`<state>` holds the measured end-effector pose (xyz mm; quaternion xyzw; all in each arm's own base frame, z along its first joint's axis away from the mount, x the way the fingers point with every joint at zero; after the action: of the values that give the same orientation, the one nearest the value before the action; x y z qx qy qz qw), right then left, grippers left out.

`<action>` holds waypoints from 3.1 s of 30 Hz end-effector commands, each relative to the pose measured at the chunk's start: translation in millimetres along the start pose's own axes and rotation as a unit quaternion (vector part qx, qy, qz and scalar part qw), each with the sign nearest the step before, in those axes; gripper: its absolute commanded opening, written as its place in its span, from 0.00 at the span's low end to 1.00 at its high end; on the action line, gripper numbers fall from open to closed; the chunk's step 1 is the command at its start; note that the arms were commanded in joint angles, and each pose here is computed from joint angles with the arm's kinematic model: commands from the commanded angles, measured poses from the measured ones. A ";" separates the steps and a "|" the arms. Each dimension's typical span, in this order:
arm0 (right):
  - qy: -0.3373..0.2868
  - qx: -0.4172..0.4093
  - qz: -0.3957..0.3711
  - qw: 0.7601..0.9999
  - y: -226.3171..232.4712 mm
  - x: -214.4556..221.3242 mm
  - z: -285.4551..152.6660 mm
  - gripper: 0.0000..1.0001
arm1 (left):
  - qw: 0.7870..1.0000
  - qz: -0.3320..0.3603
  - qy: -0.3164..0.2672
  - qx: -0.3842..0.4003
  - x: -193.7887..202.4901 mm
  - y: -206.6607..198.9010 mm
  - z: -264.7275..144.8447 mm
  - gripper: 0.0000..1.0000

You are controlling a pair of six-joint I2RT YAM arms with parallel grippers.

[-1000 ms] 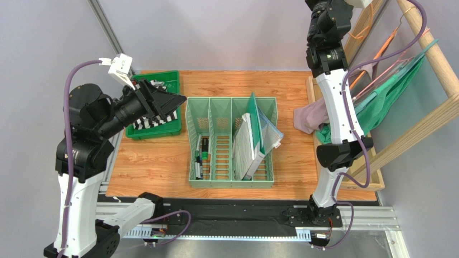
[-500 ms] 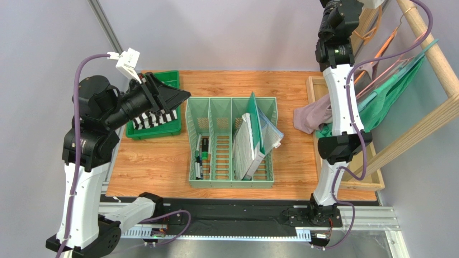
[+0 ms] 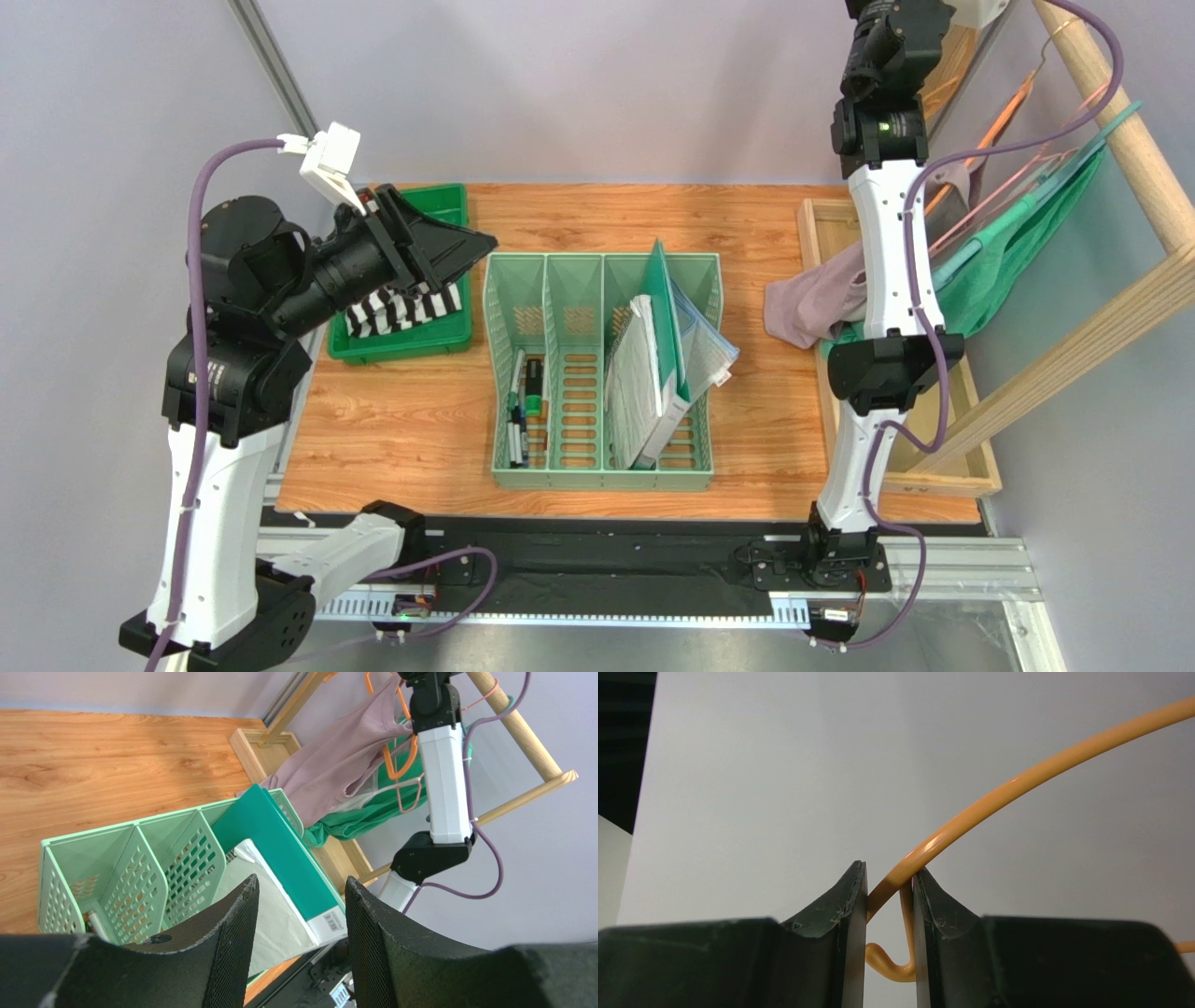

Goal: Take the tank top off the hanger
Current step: Place the hanger at the clothesline.

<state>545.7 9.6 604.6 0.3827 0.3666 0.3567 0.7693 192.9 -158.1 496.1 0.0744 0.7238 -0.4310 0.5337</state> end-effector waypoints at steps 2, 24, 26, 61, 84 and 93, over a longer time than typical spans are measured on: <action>0.000 -0.022 0.020 1.000 12.5 -9.5 2.3 0.00 | 1.000 0.004 -0.015 0.018 -3.4 -10.3 -8.4 0.54; 0.156 0.070 -0.007 0.985 16.8 1.9 -71.7 0.70 | 0.999 -0.020 -0.003 0.025 8.3 -7.4 -6.2 0.53; 0.172 0.076 -0.013 0.982 19.7 0.6 -84.7 0.71 | 0.999 -0.023 0.001 0.031 11.1 -8.3 -5.7 0.53; 0.375 0.095 -0.204 0.899 18.2 -53.6 -287.4 1.00 | 0.996 -0.057 0.026 0.057 35.2 3.7 11.3 0.53; 0.226 0.137 -0.170 0.949 -24.6 5.0 -124.8 0.27 | 0.996 -0.060 0.033 0.050 34.8 10.3 21.7 0.53; 0.215 0.115 -0.070 0.967 -48.3 48.7 -56.6 0.18 | 0.997 -0.057 0.035 0.042 31.2 10.6 21.9 0.53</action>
<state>509.6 39.3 502.5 0.3514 0.6352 0.2548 0.6388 207.0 -179.2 443.1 0.0545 0.7430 -0.4848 0.4583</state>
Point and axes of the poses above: each gripper's point midway between its finger pads, its own z axis out along the fingers, its own y axis along the line the jaws close on, x = y × z, the point moved 2 cm from there along -z, back along the fingers, and after that the axes turned 4 degrees about z, right-handed, at the moved point
